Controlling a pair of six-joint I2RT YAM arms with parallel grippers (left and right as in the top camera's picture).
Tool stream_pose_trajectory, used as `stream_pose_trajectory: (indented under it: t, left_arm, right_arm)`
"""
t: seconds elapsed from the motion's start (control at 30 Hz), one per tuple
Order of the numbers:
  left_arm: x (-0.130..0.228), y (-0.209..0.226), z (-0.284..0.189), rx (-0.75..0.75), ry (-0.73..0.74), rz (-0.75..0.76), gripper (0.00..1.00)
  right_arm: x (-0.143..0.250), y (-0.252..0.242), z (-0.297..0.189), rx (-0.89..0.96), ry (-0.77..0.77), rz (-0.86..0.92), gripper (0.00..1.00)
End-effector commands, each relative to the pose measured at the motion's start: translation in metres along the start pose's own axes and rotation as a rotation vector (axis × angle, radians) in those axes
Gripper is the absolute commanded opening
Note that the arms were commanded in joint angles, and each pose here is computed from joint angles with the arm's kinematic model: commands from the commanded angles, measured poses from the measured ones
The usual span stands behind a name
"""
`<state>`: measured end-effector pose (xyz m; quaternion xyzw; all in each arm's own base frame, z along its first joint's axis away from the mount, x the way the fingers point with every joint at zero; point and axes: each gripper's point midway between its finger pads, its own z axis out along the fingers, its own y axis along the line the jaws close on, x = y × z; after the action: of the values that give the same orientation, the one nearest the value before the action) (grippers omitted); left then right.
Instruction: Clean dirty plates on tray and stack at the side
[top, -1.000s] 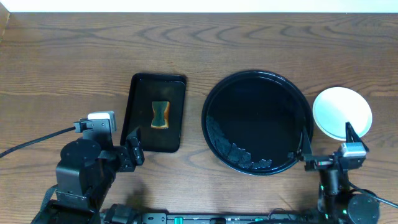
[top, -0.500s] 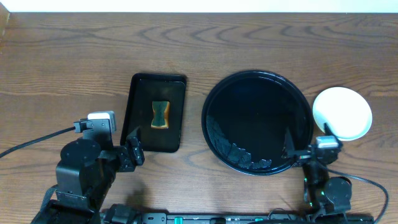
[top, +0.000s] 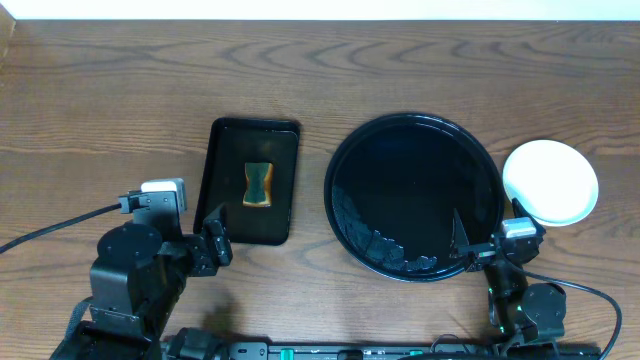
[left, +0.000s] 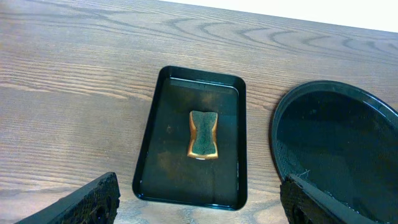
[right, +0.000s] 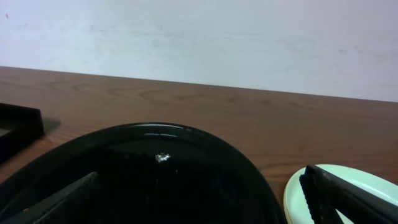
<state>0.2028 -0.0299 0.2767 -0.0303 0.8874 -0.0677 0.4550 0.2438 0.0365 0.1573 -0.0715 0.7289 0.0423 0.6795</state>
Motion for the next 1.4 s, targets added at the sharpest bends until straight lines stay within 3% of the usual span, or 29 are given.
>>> stream_pose_trajectory:
  t: [0.0,0.53,0.77,1.0,1.37]
  left_arm:
    - [-0.004,0.002,-0.003,-0.01,-0.013,0.014,0.84]
    - [-0.004,0.002,-0.003,-0.01,-0.012,0.014,0.84]
    - [0.014,0.015,-0.011,-0.049,-0.008,0.018,0.84]
    - [0.041,0.037,0.009,-0.107,-0.104,-0.036,0.84]
    - [0.079,0.051,0.066,-0.078,-0.284,-0.076,0.84]
  right_arm:
    - [0.0,0.001,0.0,-0.011,-0.002,-0.015,0.99]
    - [0.0,0.001,0.0,-0.01,-0.002,-0.015,0.99]
    - [0.0,0.001,0.0,-0.01,-0.002,-0.015,0.99]
    - [0.0,0.001,0.0,-0.01,-0.002,-0.015,0.99]
    - [0.0,0.001,0.0,-0.01,-0.002,-0.015,0.99]
